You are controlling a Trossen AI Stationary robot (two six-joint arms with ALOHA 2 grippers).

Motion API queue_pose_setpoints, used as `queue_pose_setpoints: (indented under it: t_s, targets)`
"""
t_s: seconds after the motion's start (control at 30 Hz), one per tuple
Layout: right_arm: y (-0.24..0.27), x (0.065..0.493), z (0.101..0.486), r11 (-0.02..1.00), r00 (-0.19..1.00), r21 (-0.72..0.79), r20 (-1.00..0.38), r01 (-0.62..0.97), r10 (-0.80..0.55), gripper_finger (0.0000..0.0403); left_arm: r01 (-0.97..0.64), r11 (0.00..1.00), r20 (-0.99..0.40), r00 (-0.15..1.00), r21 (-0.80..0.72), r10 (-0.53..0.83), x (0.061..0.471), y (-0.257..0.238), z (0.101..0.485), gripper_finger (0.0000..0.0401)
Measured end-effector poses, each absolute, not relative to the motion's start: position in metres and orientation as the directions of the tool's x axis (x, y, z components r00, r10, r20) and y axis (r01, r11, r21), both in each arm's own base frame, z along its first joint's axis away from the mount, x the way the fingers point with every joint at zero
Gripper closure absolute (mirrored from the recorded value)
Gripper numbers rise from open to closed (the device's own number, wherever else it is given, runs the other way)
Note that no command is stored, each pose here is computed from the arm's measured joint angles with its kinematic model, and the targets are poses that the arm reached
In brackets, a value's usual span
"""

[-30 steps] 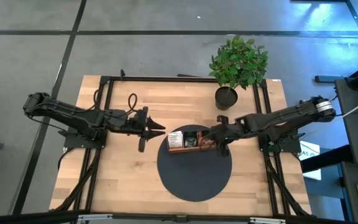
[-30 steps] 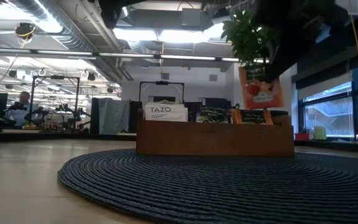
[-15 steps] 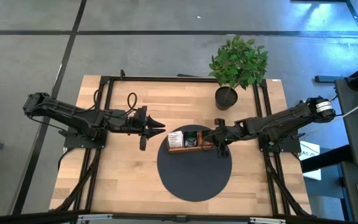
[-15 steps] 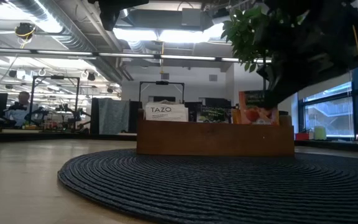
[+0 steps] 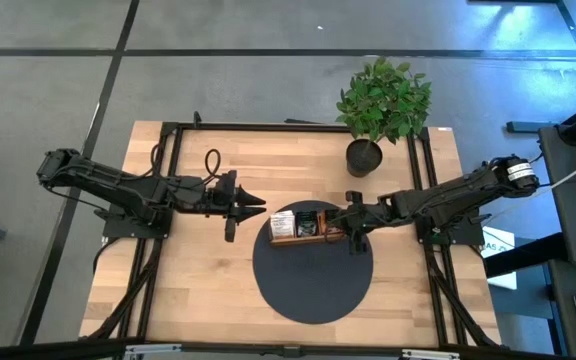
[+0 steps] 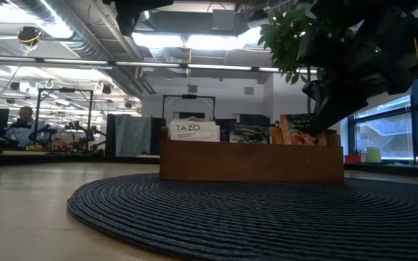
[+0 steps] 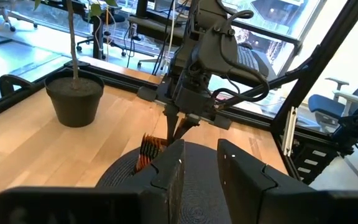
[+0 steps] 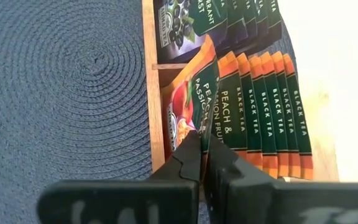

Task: Pick & Place Tea
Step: Put the orange tea bag into the right section of the wooden organizer

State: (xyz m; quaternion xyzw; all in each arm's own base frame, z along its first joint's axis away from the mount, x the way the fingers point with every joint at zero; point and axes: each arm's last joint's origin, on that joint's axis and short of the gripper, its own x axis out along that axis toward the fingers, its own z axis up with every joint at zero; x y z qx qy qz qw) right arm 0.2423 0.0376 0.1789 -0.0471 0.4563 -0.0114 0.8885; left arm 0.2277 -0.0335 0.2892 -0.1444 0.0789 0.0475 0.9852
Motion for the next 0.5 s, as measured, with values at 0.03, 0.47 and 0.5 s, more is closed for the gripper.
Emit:
queue_pose_setpoints:
  t_s: [0.03,0.47,0.5]
  targets:
    - [0.0375,0.2422,0.1789,0.995,0.582,-0.095,-0.811,-0.023,-0.063,0.0398,-0.116,0.954,-0.169,0.983,-0.277,0.071,0.2277,-0.0335,0.2892,0.031]
    - [0.0377,0.2433,0.1752,0.995,0.569,-0.094,-0.82,-0.019,-0.066,0.0395,-0.117,0.954,-0.17,0.983,-0.277,0.071,0.2276,-0.0335,0.2892,0.0309]
    - [0.0379,0.2444,0.173,0.995,0.564,-0.095,-0.823,-0.019,-0.067,0.0397,-0.117,0.954,-0.171,0.983,-0.277,0.071,0.2276,-0.0335,0.2891,0.031]
